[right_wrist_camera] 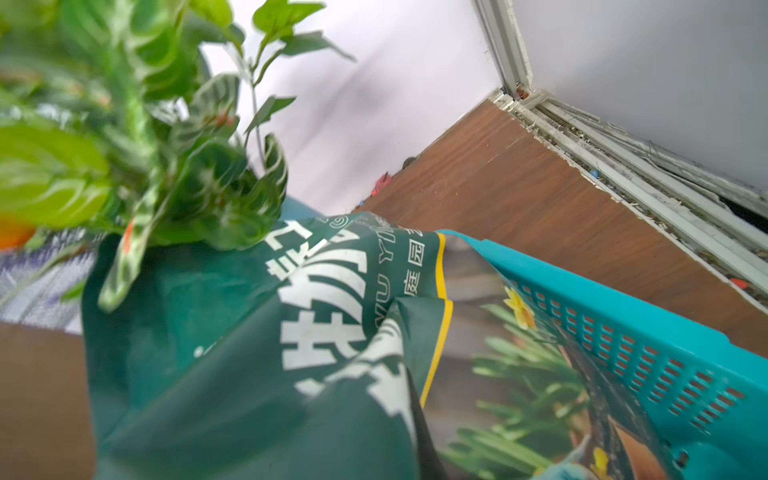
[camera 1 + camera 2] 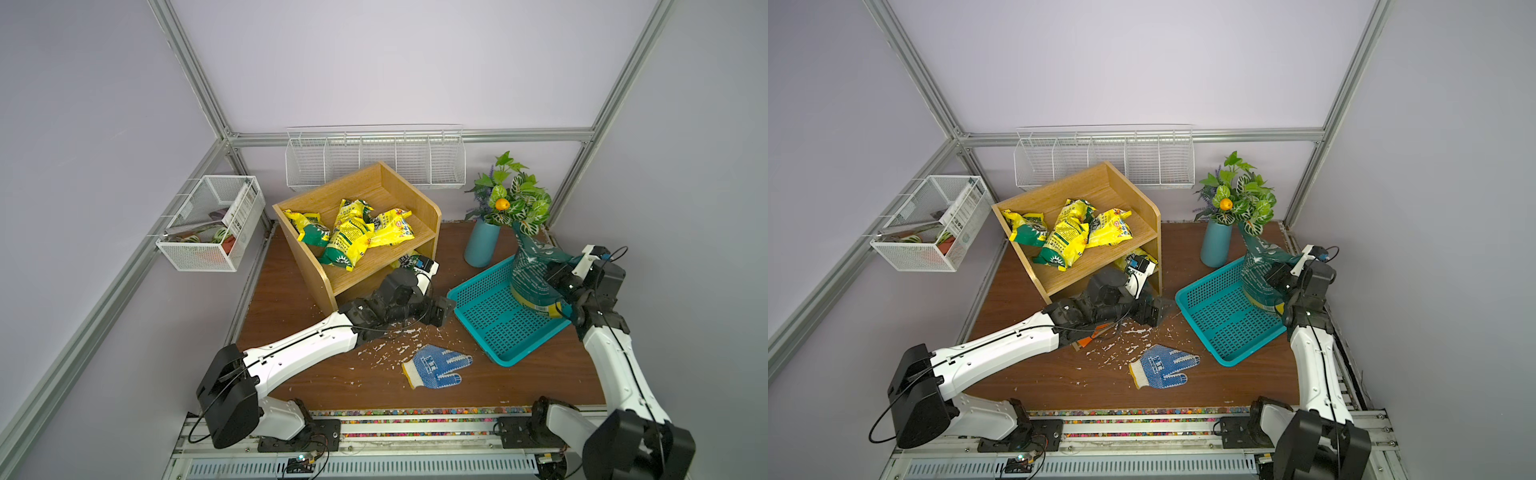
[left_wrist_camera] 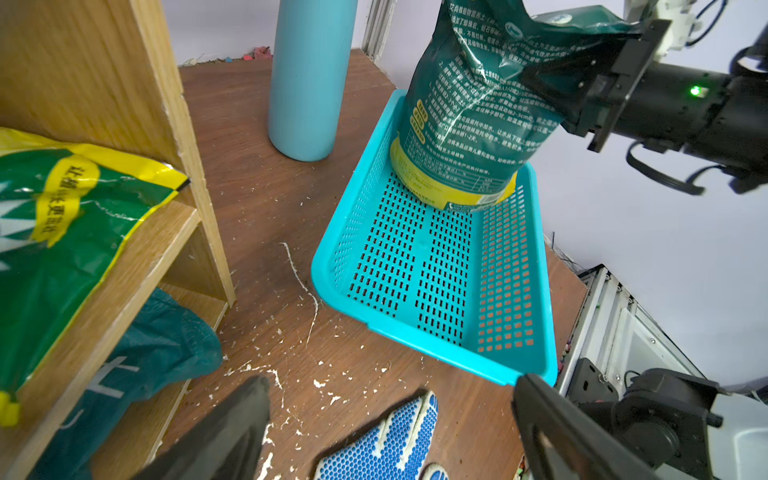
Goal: Take down the fertilizer bag from the shelf
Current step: Adjust the fertilizer bag in the storage box.
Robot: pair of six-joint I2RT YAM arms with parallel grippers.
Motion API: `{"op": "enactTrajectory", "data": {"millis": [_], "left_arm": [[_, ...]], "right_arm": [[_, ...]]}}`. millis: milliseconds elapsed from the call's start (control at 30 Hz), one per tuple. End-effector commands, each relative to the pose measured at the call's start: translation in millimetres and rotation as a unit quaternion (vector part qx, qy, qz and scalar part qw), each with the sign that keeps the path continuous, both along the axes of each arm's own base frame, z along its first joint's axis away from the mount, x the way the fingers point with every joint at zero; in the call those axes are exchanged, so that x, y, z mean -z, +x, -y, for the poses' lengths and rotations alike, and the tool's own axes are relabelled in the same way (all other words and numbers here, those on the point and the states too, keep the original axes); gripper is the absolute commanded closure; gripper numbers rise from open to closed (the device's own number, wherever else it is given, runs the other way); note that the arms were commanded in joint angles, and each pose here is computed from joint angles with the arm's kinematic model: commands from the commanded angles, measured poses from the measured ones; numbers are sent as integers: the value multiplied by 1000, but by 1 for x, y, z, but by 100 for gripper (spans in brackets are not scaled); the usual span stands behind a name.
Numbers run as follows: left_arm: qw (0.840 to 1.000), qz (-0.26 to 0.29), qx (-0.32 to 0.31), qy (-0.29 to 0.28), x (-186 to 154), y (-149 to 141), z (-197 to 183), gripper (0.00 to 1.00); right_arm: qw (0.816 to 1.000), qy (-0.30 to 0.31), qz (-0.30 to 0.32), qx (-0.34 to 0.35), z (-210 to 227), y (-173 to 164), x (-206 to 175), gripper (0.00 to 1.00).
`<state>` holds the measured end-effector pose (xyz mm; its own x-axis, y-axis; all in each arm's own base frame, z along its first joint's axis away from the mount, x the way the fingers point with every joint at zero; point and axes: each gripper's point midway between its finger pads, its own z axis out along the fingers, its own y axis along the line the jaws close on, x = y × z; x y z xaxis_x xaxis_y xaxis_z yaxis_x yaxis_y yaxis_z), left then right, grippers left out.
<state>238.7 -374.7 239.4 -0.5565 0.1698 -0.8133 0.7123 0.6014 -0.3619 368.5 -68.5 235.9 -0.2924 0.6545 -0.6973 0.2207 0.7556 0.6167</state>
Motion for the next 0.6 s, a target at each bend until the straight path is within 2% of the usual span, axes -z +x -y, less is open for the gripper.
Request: {"op": "enactTrajectory", "data": {"millis": [0,67,133,200,367,567], "left_arm": [[1000,10,-10,-1,-2,1,-7,4],[1000,9,-16,-1,-1,0,-10,4],[1000,11,-21,0,-1,1,-12,4],[1000,13,-25,3,0,3,-13,4],[1000,16,-26,2,-3,4,-13,4],[999,20,-26,10,-1,5,-14,4]], "right_arm": [[987,25,154,-30,4,19,-73,100],[986,51,146,-55,2,24,-65,100],[979,68,163,-100,-11,27,-69,100],[974,88,174,-114,-15,27,-73,100],[984,77,146,-64,6,22,-56,100],[988,92,125,-25,28,10,-41,100]]}}
